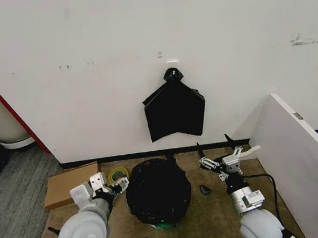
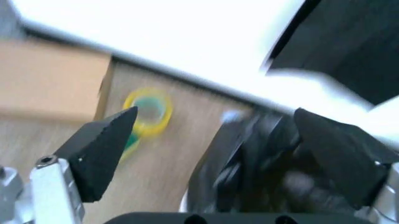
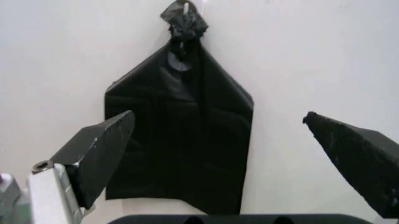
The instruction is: Place the garbage bag over the trash bin.
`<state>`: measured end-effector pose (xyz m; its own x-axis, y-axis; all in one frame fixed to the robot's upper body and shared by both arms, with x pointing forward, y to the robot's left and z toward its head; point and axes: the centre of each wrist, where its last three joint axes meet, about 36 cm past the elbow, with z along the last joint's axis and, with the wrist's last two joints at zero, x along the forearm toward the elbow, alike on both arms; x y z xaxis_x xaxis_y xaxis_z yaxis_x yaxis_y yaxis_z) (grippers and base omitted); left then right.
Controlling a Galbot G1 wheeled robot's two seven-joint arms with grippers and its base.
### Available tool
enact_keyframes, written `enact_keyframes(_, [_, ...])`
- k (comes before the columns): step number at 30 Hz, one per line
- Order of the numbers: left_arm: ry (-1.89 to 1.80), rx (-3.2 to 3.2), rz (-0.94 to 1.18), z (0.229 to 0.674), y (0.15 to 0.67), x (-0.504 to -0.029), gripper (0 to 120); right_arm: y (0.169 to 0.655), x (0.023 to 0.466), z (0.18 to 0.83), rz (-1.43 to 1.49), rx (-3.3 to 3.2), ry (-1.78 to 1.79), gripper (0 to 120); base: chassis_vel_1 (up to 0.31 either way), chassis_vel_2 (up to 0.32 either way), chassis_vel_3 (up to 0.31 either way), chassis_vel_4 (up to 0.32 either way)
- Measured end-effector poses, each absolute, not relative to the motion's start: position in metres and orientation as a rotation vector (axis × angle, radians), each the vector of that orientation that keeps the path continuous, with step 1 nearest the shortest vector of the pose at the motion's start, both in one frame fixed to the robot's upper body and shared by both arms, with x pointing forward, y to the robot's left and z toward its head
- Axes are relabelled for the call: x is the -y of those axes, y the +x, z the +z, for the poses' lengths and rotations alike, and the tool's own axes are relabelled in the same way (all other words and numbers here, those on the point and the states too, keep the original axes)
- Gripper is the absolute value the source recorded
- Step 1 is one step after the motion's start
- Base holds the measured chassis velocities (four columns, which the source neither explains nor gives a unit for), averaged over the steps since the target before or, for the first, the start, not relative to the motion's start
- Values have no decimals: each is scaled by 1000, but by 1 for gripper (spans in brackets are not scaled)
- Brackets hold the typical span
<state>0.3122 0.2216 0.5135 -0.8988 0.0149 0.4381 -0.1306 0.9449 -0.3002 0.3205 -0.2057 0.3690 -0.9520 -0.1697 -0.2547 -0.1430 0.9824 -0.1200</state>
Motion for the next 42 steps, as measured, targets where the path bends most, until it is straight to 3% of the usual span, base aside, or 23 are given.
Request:
enact_keyframes(3, [40, 2901, 440, 497, 314, -226, 100, 325, 206, 375, -138, -2845, -182, 100, 0, 0, 0, 0])
enact_keyframes(8, [-318, 3382, 209, 442, 321, -232, 100, 332, 210, 383, -167, -2775, -147, 100, 0, 0, 0, 0])
enact_keyframes(16, [-596, 3530, 361, 448, 310, -221, 100, 316, 219, 412, -313, -2786, -60, 100, 0, 0, 0, 0])
enact_keyframes(27, [-481, 3373, 463, 428, 316, -230, 100, 297, 230, 436, -439, -3016, 58, 100, 0, 0, 0, 0])
enact_keyframes(32, [-430, 3289, 569, 420, 323, -248, 100, 305, 249, 412, -349, -2893, -25, 100, 0, 0, 0, 0])
enact_keyframes(42, [-415, 3253, 508, 402, 321, -243, 100, 287, 242, 414, -179, -2886, -47, 100, 0, 0, 0, 0])
